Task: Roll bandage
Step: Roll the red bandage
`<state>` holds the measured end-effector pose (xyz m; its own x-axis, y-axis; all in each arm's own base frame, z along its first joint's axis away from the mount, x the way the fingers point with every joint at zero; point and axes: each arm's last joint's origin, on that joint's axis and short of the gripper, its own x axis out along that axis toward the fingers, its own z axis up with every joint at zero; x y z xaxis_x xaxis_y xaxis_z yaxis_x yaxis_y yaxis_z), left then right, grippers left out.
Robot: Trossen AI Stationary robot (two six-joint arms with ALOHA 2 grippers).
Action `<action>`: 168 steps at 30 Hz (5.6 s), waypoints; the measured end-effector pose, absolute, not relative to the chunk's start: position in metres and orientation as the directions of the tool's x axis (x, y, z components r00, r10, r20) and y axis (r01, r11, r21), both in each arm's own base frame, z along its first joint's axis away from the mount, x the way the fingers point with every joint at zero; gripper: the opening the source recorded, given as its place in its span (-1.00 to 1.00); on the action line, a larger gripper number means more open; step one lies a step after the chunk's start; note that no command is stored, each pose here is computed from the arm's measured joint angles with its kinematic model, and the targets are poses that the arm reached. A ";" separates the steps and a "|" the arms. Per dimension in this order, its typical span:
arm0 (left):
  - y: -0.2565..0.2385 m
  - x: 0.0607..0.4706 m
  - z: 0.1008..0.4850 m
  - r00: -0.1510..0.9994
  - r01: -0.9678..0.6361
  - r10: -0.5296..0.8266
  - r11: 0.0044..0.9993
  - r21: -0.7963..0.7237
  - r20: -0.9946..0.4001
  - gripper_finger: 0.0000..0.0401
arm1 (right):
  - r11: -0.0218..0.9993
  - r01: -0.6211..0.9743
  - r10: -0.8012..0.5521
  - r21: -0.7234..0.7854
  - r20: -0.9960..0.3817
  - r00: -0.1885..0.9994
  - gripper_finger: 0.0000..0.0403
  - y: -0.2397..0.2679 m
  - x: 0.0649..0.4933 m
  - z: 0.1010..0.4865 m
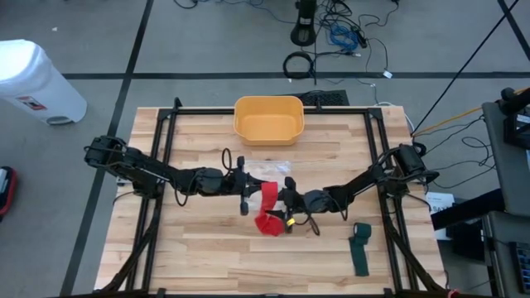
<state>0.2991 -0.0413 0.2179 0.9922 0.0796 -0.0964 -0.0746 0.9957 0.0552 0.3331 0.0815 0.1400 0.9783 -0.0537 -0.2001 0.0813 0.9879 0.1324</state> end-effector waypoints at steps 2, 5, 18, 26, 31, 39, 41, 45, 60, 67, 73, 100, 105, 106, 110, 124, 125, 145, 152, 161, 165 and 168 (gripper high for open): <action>-0.043 0.299 0.218 0.993 -0.069 0.074 0.996 0.055 -0.096 -0.93 | 0.987 0.093 -0.065 0.134 -0.201 0.977 -0.41 0.081 0.333 0.140; -0.044 0.298 0.219 0.993 -0.066 0.071 0.996 0.055 -0.098 -0.93 | 0.989 0.083 -0.057 0.121 -0.199 0.978 -0.87 0.082 0.333 0.140; -0.054 0.287 0.231 0.995 -0.016 0.021 0.999 0.048 -0.101 -0.93 | 0.978 0.192 -0.175 0.080 -0.185 0.967 -1.00 0.072 0.325 0.135; -0.060 0.286 0.225 0.986 0.032 -0.034 0.999 -0.012 -0.162 -0.93 | 0.976 0.212 -0.202 0.044 -0.171 0.964 -1.00 0.061 0.327 0.137; -0.065 0.284 0.225 0.985 0.053 -0.054 0.999 -0.014 -0.163 -0.93 | 0.977 0.212 -0.204 0.029 -0.165 0.965 -1.00 0.060 0.328 0.138; -0.073 0.283 0.224 0.982 0.085 -0.086 0.996 -0.016 -0.168 -0.93 | 0.978 0.210 -0.206 0.006 -0.162 0.965 -1.00 0.060 0.328 0.139; -0.074 0.282 0.224 0.981 0.091 -0.092 0.996 -0.016 -0.168 -0.93 | 0.978 0.209 -0.207 0.000 -0.158 0.965 -1.00 0.060 0.328 0.139; -0.075 0.282 0.224 0.981 0.096 -0.098 0.995 -0.017 -0.168 -0.93 | 0.978 0.210 -0.209 -0.009 -0.157 0.965 -1.00 0.059 0.328 0.140; -0.088 0.276 0.216 0.975 0.087 -0.091 0.996 -0.025 -0.201 -0.93 | 0.977 0.214 -0.215 -0.028 -0.114 0.970 -1.00 0.046 0.309 0.160; -0.091 0.282 0.203 0.965 0.101 -0.109 0.994 -0.046 -0.238 -0.93 | 0.977 0.205 -0.210 -0.053 -0.115 0.971 -1.00 0.045 0.310 0.160; -0.091 0.284 0.200 0.965 0.100 -0.114 0.993 -0.069 -0.235 -0.93 | 0.973 0.222 -0.228 -0.068 -0.108 0.968 -1.00 0.038 0.311 0.160; -0.060 0.303 0.172 0.953 0.001 -0.029 0.996 -0.092 -0.302 -0.93 | 0.969 0.041 -0.034 -0.245 0.033 0.999 -1.00 0.054 0.299 0.207; -0.051 0.305 0.172 0.952 -0.033 0.004 0.995 -0.091 -0.305 -0.93 | 0.952 -0.015 0.008 -0.305 -0.025 1.000 -1.00 0.069 0.306 0.214; -0.049 0.305 0.172 0.952 -0.040 0.011 0.995 -0.089 -0.306 -0.93 | 0.949 -0.025 0.014 -0.315 -0.036 0.999 -1.00 0.072 0.308 0.216; -0.045 0.306 0.172 0.953 -0.053 0.025 0.995 -0.083 -0.302 -0.93 | 0.937 -0.058 0.030 -0.344 -0.085 0.996 -1.00 0.080 0.312 0.220; -0.043 0.307 0.190 0.967 -0.073 0.085 0.996 0.055 -0.242 -0.93 | 0.915 -0.112 0.030 -0.388 -0.213 0.977 -0.82 0.090 0.308 0.209; -0.043 0.307 0.191 0.966 -0.077 0.091 0.995 0.069 -0.240 -0.93 | 0.909 -0.117 0.030 -0.400 -0.218 0.975 -0.76 0.090 0.308 0.208; -0.057 0.304 0.213 0.926 -0.257 0.377 0.667 0.700 -0.018 -0.93 | 0.831 0.046 -0.193 -0.554 -0.209 0.959 0.38 0.103 0.300 0.207; -0.059 0.302 0.224 0.905 -0.320 0.419 0.563 0.762 0.070 -0.93 | 0.589 0.085 -0.380 -0.804 -0.183 0.907 0.39 0.106 0.295 0.207; -0.058 0.302 0.225 0.902 -0.344 0.426 0.600 0.723 0.076 -0.93 | 0.431 0.146 -0.427 -0.890 -0.059 0.902 0.39 0.122 0.289 0.222; -0.058 0.302 0.225 0.902 -0.332 0.426 0.574 0.749 0.073 -0.93 | 0.621 0.203 -0.387 -0.757 -0.071 0.919 0.35 0.131 0.285 0.220; -0.059 0.302 0.225 0.903 -0.315 0.424 0.534 0.785 0.074 -0.93 | 0.760 0.147 -0.283 -0.633 -0.120 0.951 0.26 0.137 0.284 0.215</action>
